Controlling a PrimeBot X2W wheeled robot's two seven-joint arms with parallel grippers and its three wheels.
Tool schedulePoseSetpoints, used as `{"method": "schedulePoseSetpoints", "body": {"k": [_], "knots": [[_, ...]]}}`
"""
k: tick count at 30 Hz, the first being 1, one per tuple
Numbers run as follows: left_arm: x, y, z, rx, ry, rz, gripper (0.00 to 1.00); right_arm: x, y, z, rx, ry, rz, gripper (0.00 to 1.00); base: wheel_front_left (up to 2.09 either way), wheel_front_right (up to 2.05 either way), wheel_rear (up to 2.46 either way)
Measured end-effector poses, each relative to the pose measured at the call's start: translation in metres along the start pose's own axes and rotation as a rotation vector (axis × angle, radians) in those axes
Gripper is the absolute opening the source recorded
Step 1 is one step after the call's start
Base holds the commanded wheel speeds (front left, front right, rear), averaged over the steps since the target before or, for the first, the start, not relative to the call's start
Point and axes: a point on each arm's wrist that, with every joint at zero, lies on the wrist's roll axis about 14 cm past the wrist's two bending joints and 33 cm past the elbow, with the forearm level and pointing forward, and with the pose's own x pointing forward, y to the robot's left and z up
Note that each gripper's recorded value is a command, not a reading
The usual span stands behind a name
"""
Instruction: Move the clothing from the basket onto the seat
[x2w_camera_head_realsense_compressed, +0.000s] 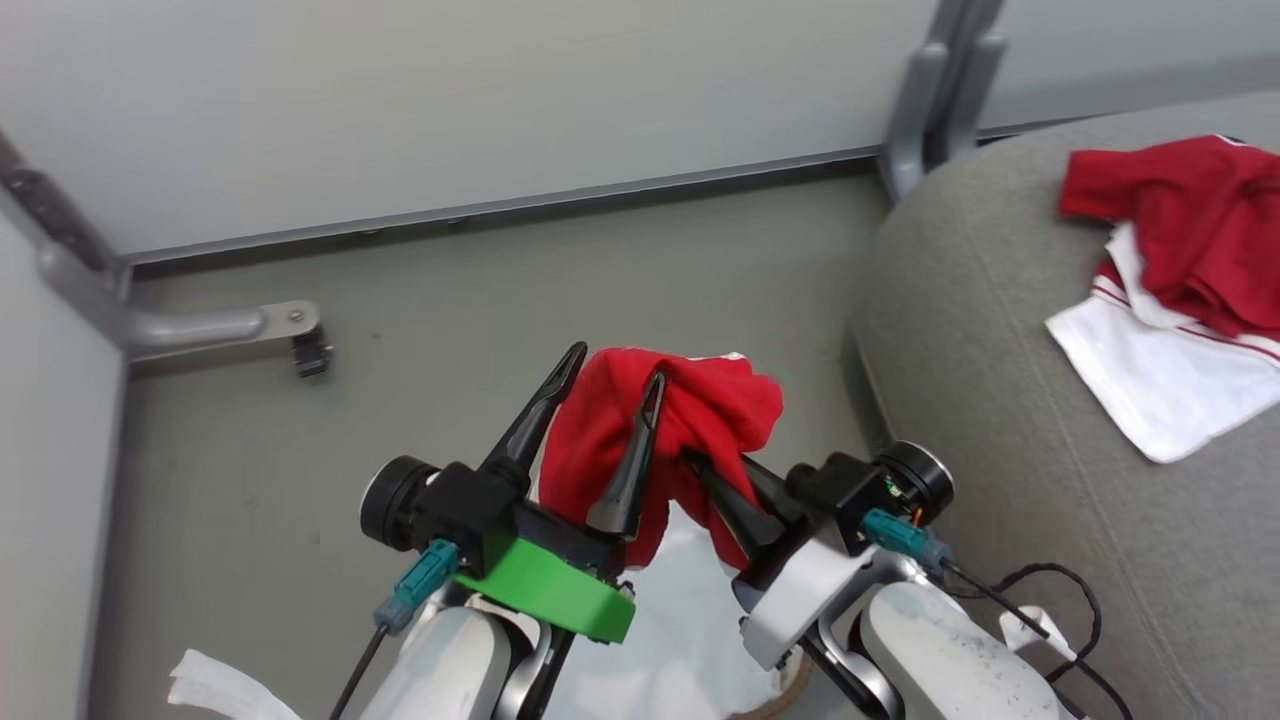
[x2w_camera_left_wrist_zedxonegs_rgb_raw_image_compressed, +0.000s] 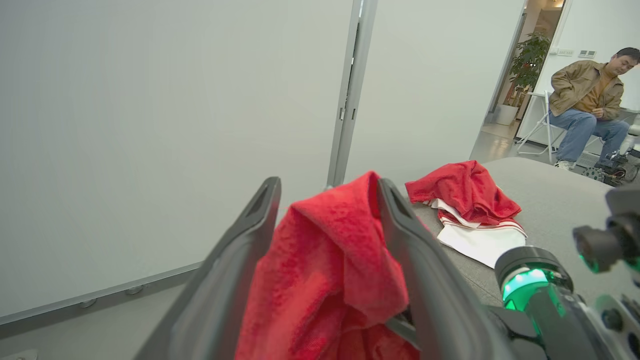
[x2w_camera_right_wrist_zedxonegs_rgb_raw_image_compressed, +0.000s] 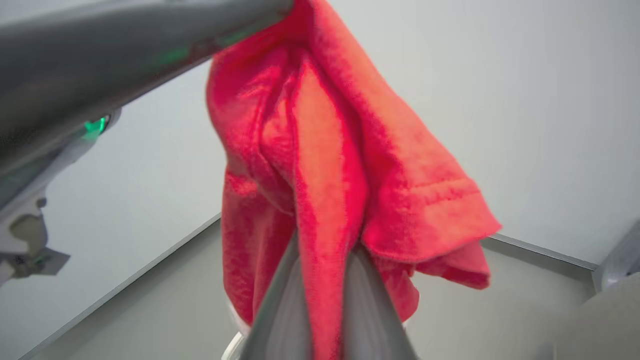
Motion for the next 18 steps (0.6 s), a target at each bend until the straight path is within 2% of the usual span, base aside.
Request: {"method": "schedulePoseSetpoints", "body": {"k": [6,11,18], "knots": [[0.021,-0.027,-0.02,-0.027,0.038,-0.105,1.0,-0.033,-0.044,0.004,0.007,-0.007,-0.173,0.0,0.0,0.0,0.0],[0.042,-0.061,-0.037,-0.062,0.065,-0.223,1.0,-0.078,-0.084,0.004,0.009,-0.004,-0.358,0.0,0.0,0.0,0.0],[0.056,-0.103,-0.056,-0.114,0.101,-0.352,1.0,-0.13,-0.116,0.007,-0.004,0.001,-0.544,0.0,0.0,0.0,0.0]]}}
